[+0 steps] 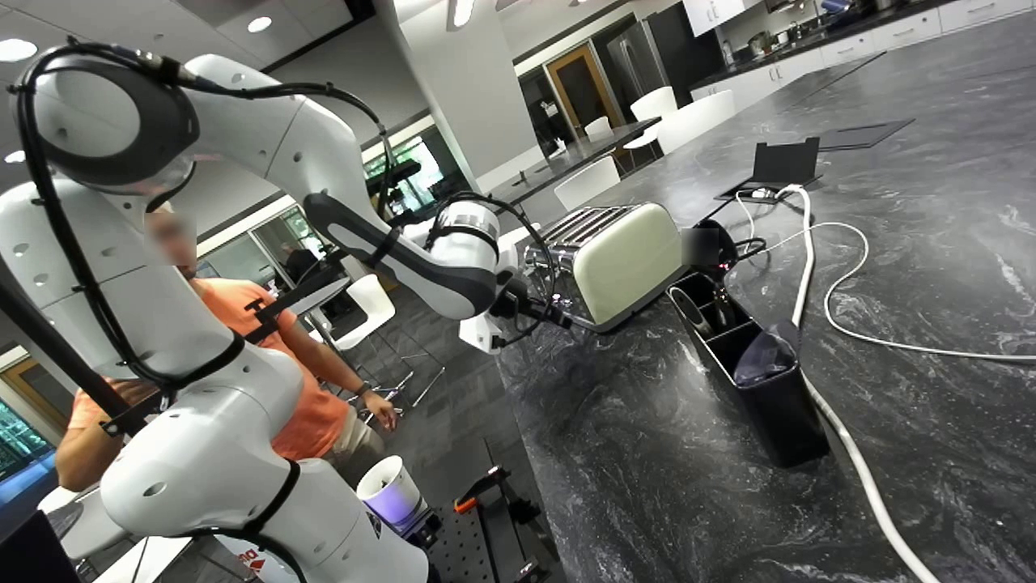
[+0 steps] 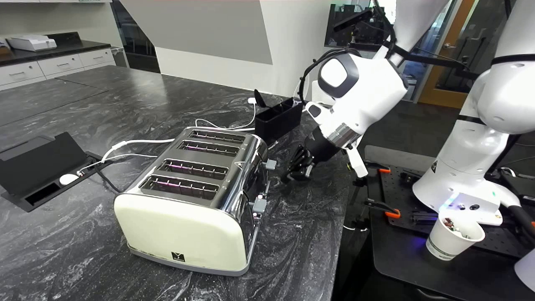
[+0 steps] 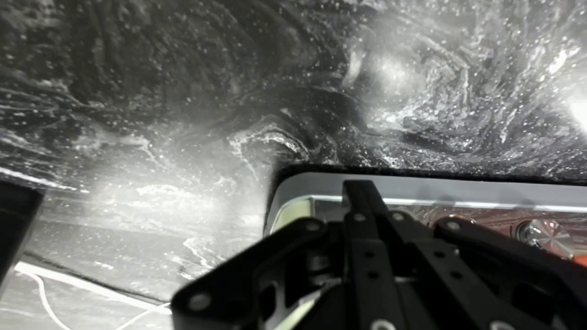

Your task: Press the button on the right side of the toaster

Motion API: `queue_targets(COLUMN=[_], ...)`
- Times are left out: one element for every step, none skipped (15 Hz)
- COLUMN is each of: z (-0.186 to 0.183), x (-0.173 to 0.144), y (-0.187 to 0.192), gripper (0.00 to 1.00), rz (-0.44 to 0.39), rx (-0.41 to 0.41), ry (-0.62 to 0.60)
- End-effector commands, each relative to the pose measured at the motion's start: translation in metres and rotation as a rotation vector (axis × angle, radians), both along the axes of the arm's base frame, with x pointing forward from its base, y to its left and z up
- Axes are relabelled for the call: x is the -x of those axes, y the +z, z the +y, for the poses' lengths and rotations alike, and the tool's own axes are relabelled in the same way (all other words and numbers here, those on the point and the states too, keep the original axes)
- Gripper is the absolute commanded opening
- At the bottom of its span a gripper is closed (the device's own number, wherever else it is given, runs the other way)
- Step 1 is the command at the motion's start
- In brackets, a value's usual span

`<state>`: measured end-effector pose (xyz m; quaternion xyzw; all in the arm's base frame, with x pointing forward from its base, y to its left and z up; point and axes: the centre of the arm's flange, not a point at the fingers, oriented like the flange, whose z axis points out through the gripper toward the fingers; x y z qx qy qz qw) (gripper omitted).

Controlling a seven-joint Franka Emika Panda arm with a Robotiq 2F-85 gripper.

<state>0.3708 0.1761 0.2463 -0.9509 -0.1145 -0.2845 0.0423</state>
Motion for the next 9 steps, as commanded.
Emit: queue_targets(z=[-0.015,-0.017,-0.019,-0.022,-0.024,-0.026,-0.028,-0.031,-0.033], x=[0.042,0.050,0.056,0.059,0.062,0.065,0.067,0.070,0.072], y=[0.051,0.060,0.069,0.078,0.087,0.098,0.107,0.116,0.127], gripper=[0.00,0.00,0.00,0.00,0.00,0.00,0.00,0.00,0.00], rz=[-0.055,-0.083,-0.114,-0.142,-0.170,-0.194,-0.214,-0.232,-0.249], rx=[0.028,0.031,0.040,0.039,0.047,0.045,0.047,0.045,0.025], ry=[-0.021,-0.021,-0.030,-0.036,-0.049,-0.057,-0.059,-0.061,-0.064])
